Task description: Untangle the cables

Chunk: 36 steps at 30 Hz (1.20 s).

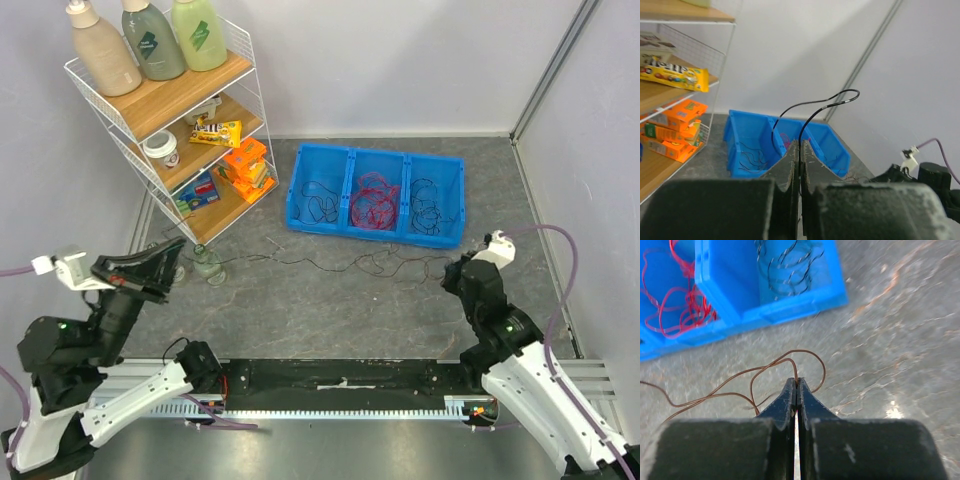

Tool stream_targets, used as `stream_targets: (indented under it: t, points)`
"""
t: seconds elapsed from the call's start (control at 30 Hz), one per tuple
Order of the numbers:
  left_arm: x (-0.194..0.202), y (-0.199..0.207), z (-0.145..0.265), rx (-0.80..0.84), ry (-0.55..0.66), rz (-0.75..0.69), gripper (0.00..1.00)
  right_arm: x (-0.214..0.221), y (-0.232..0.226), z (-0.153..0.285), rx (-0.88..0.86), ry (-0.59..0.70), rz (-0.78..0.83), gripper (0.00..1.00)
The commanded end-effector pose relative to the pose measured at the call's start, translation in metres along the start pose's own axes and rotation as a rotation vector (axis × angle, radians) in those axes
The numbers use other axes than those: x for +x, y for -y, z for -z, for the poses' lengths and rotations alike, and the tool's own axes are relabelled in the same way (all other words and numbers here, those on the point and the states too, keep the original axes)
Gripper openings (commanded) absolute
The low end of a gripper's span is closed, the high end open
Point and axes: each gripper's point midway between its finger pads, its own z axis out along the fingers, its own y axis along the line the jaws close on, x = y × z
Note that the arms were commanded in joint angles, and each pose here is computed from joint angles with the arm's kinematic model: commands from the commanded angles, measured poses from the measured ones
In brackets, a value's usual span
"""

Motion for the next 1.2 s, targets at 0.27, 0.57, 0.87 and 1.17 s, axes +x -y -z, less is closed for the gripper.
stream_targets:
  t: [0.27,0.57,0.87,1.17]
  points:
    - [-0.048,-0.051,0.043,-0.193,0.144,0.014,0.02,-0.045,0.037,0.011,0.308,0.103,-0.005,0.0]
    - [-0.064,-0.068,0.064,-0.253,0.175,0.025,0.02,-0.043,0.052,0.004,0.375,0.068,-0.007,0.0]
    - [-0.092,-0.096,0.104,-0.327,0.204,0.029,0.02,-0.063,0.071,0.001,0.433,0.085,-0.056,0.0]
    - [-0.1,-0.114,0.127,-0.351,0.209,0.046,0.02,-0.071,0.082,-0.009,0.483,0.077,-0.065,0.0]
